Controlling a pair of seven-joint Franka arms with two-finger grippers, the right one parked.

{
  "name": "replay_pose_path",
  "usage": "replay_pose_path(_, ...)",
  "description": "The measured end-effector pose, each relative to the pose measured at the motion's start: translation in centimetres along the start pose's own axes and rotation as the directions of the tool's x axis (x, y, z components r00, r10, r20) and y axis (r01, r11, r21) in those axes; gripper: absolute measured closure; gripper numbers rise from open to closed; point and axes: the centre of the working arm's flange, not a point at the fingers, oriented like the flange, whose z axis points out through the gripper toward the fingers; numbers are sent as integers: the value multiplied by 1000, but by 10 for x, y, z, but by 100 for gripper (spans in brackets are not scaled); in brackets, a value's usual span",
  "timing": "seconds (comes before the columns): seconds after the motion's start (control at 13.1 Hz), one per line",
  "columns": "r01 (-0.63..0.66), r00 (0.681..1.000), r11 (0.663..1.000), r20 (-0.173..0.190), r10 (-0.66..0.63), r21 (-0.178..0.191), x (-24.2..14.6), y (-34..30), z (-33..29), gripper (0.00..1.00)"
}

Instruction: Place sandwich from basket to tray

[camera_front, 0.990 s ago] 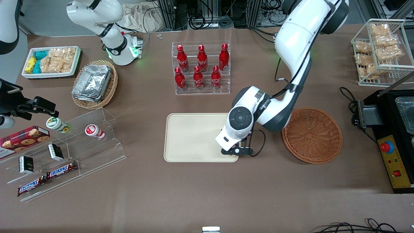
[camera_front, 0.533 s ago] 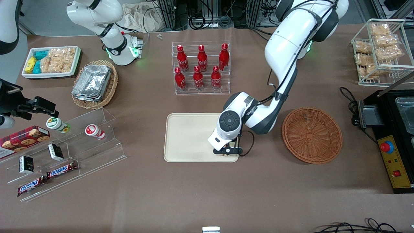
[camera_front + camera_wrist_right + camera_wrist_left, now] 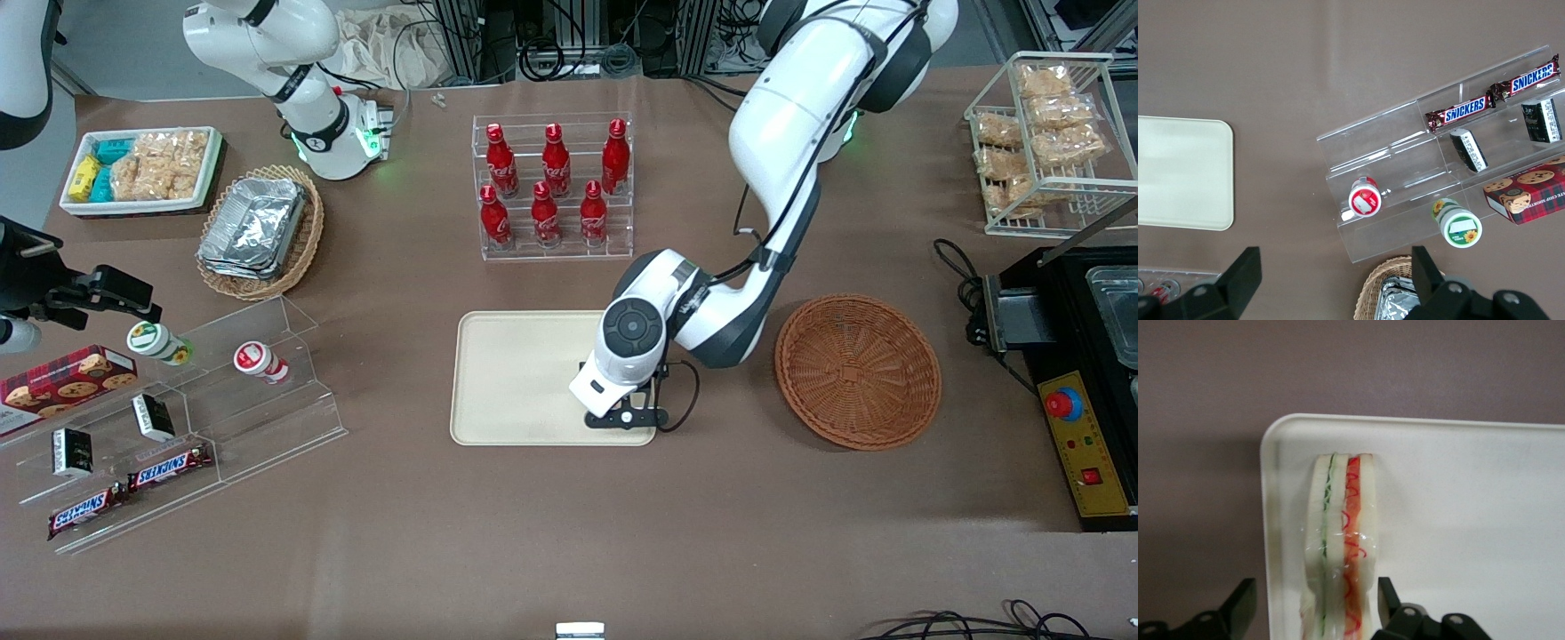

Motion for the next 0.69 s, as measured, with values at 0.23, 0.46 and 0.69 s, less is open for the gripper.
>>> replay_pose_path(0.23,77,995,997,-63,-76,10,8,-33,-72,0)
replay_pose_path(0.46,175,981,983,-97,-169,53,13,-104,-140,0)
replay_pose_path(0.69,277,957,960,-105,-271,49,15,-202,-189,0)
